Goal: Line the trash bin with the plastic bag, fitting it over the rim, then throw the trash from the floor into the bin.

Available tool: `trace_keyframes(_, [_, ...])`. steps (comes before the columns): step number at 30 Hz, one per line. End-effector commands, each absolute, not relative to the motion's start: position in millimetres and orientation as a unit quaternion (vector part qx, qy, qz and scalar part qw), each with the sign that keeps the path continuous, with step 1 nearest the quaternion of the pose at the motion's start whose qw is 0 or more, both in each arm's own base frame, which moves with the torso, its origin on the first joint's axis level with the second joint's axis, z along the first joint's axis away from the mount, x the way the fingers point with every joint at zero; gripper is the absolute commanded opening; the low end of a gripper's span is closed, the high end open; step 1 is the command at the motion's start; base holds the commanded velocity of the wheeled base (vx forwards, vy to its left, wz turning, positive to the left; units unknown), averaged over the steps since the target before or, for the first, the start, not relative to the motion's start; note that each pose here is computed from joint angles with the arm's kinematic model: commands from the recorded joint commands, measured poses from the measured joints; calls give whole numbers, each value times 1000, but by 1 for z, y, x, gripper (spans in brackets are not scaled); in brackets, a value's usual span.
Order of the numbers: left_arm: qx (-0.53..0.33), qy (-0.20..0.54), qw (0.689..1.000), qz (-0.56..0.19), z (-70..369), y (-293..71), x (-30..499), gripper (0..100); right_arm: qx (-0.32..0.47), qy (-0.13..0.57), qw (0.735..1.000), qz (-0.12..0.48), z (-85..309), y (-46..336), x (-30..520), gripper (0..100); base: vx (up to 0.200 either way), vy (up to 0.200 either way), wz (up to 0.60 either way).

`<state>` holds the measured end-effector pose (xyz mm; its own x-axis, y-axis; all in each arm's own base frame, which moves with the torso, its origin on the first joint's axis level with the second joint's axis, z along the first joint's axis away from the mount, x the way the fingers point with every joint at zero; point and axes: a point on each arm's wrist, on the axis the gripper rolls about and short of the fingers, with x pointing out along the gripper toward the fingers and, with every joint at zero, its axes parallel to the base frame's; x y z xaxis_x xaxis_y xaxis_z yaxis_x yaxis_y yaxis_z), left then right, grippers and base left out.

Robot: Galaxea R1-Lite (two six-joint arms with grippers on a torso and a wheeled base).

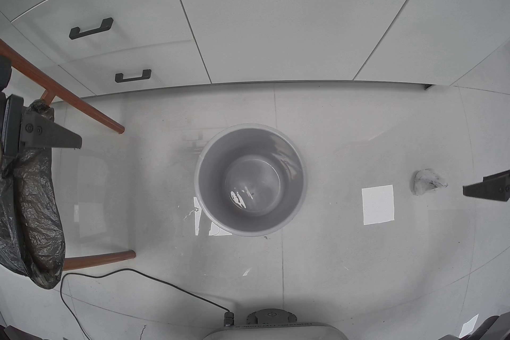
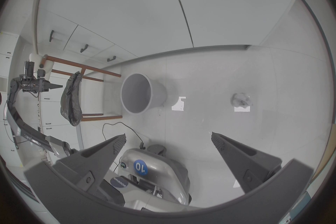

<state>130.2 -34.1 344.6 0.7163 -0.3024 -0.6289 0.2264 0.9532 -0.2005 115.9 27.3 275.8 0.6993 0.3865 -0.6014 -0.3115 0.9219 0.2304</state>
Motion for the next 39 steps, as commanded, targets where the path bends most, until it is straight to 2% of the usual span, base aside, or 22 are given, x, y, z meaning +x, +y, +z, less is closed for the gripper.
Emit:
trace_keyframes(1, [-55,344,926,-143,347,-34,130,100,56,324,924,194,276,29,125,100,0,200,0])
trace_keyframes(27, [-74,296,945,-119,361,-21,105,100,43,325,913,243,272,42,128,100,0,200,0])
trace_keyframes(31, [-80,287,941,-163,360,-21,83,100,43,331,911,243,269,41,124,100,0,50,0])
trace_keyframes(32, [-81,290,927,-221,351,-22,62,100,44,336,909,242,266,41,123,100,0,0,0])
trace_keyframes(33, [-81,290,927,-221,351,-22,62,100,44,336,909,242,266,41,123,100,0,0,0])
trace_keyframes(34, [-79,289,910,-285,334,-18,36,100,43,339,907,246,261,40,117,100,0,0,0])
trace_keyframes(35, [-71,291,902,-309,325,-17,30,100,42,337,907,248,260,40,114,100,0,0,0])
trace_keyframes(39, [-69,265,907,-320,317,-16,26,100,41,332,908,252,262,40,110,100,0,0,0])
